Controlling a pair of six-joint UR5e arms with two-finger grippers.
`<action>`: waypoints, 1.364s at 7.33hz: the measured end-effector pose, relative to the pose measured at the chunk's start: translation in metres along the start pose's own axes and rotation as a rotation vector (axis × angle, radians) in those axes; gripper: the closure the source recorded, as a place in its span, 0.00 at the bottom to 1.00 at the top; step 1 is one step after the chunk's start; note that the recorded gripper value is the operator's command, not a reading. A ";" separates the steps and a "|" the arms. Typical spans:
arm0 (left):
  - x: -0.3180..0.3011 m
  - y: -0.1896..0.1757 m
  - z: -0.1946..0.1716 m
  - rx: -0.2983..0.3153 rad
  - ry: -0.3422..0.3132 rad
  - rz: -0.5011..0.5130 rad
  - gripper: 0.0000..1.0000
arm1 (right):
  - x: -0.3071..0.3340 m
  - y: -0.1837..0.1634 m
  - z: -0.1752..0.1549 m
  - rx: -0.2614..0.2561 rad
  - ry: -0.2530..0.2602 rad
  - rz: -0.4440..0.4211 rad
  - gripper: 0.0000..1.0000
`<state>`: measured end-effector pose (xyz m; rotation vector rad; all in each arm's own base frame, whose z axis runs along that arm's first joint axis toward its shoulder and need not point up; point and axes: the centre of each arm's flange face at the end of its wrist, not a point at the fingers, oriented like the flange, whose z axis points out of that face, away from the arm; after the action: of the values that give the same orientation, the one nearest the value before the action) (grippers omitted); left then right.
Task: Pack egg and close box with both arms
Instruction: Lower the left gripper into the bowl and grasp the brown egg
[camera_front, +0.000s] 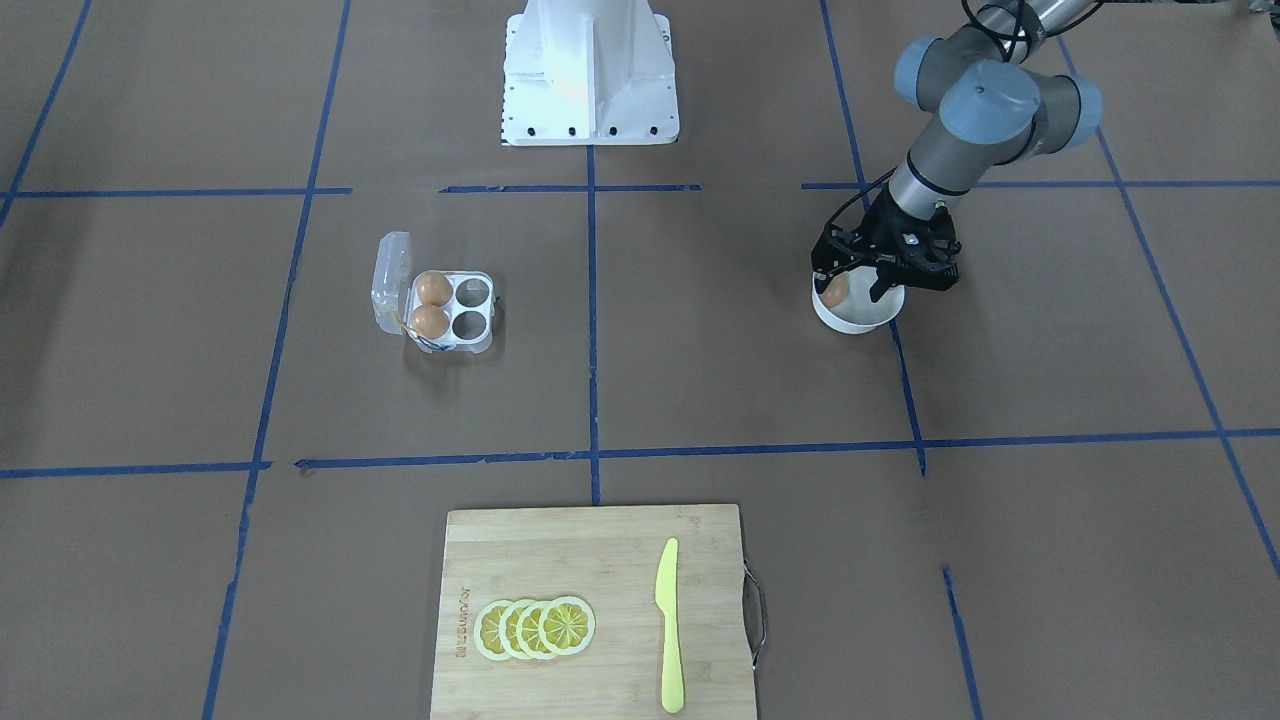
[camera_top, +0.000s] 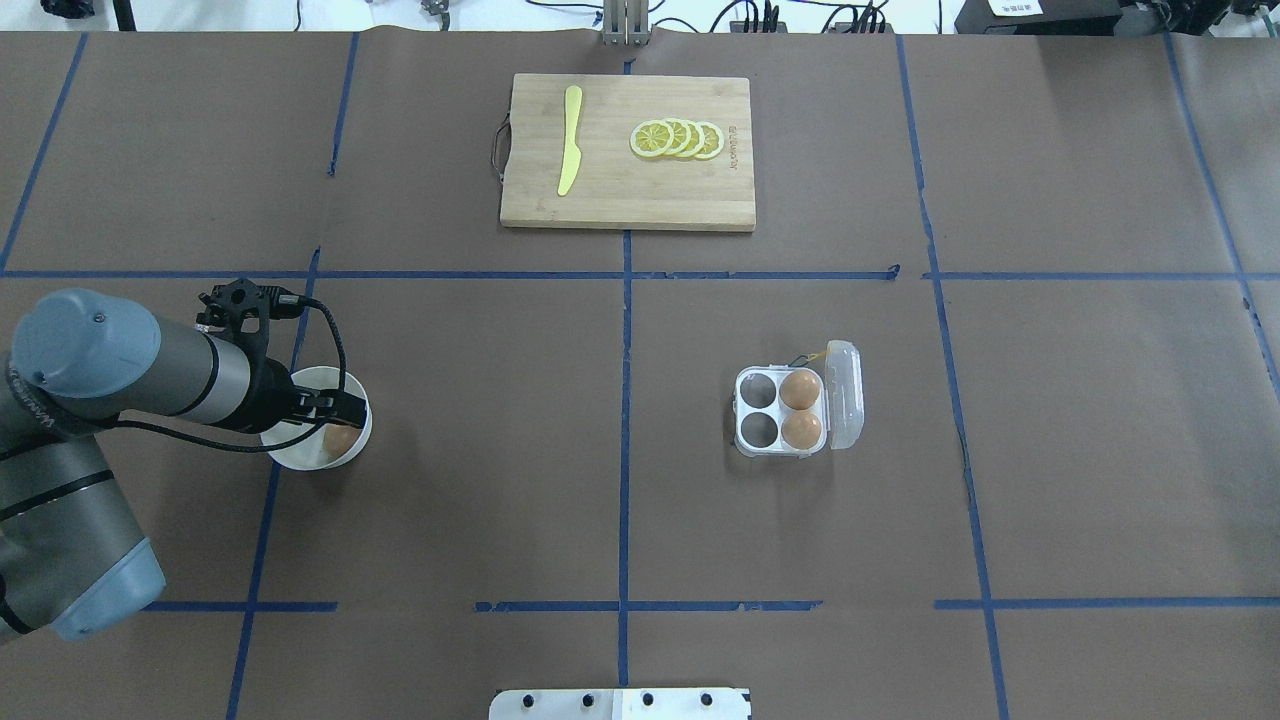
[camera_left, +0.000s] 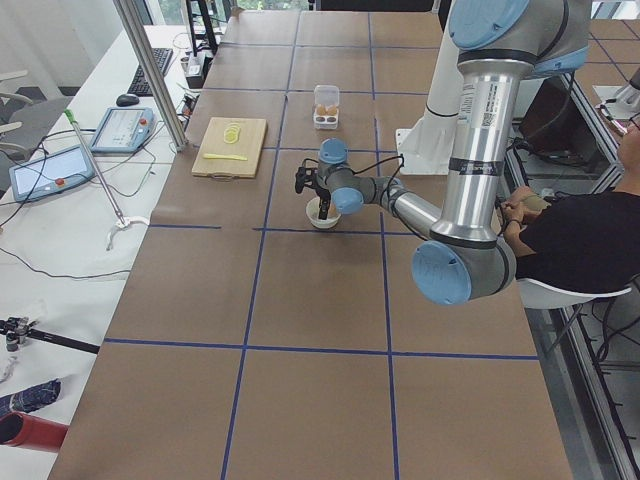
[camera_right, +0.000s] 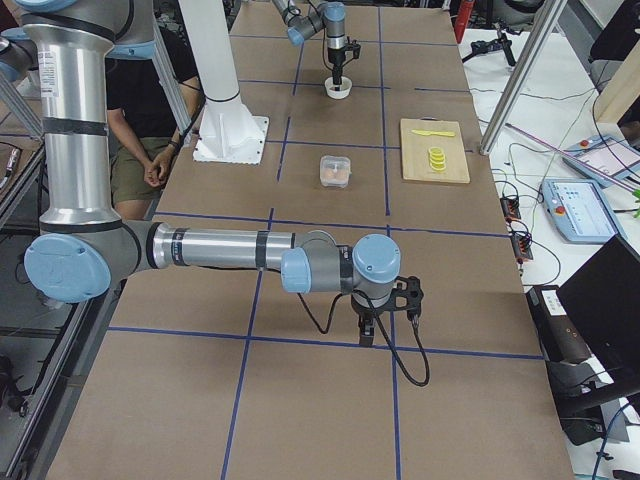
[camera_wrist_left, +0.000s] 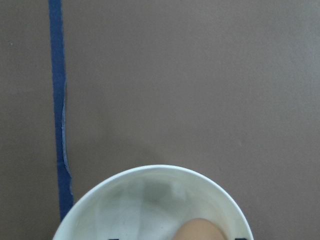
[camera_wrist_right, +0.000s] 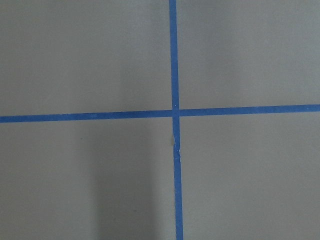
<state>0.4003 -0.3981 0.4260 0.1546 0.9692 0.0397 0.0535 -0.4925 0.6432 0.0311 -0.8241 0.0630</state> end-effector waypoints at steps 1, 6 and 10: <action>0.000 0.001 0.002 -0.003 -0.002 0.001 0.18 | 0.000 0.000 0.000 0.000 0.000 -0.001 0.00; 0.002 0.010 0.010 -0.023 -0.005 0.002 0.29 | 0.000 -0.001 0.000 0.000 0.000 0.000 0.00; 0.003 0.010 0.010 -0.024 -0.005 0.001 0.74 | 0.000 0.000 0.000 -0.001 0.000 0.001 0.00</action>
<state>0.4111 -0.3890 0.4307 0.1327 0.9631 0.0515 0.0535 -0.4929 0.6437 0.0300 -0.8241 0.0636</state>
